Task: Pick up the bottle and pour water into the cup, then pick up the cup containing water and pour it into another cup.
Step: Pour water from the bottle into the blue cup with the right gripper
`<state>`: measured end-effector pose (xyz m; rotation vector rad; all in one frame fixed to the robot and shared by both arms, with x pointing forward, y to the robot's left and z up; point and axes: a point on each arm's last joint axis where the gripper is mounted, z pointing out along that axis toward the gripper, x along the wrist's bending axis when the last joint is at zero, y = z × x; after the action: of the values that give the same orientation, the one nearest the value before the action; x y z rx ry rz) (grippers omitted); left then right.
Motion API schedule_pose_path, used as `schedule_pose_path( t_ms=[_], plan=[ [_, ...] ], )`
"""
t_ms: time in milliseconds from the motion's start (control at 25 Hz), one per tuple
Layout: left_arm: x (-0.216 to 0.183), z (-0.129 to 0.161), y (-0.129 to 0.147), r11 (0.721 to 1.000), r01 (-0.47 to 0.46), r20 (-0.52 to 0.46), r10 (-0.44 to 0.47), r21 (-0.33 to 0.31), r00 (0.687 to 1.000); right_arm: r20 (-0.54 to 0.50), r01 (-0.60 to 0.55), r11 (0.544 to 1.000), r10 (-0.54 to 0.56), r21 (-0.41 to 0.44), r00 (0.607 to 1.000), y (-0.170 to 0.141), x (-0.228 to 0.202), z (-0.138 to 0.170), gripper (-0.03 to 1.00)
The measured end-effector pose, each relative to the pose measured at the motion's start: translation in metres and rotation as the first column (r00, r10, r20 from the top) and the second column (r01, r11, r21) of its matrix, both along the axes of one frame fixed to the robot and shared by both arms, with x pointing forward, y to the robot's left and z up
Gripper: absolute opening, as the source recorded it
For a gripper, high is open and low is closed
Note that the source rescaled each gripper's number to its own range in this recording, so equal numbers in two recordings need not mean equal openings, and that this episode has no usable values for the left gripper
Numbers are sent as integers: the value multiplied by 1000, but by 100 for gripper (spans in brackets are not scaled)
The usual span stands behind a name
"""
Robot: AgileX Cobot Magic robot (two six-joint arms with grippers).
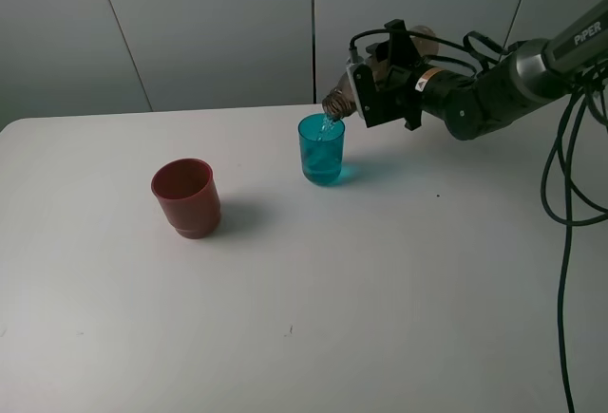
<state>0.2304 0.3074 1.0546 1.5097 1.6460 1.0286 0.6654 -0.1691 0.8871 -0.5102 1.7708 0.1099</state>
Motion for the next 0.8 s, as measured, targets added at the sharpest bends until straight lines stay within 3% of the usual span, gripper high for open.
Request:
schedule_pose_path(
  t_ms=[800],
  plan=[
    [0, 0, 0, 1000, -1, 0, 1, -2, 1000, 21, -31, 999, 31, -37, 999, 2, 0, 1, 4]
  ],
)
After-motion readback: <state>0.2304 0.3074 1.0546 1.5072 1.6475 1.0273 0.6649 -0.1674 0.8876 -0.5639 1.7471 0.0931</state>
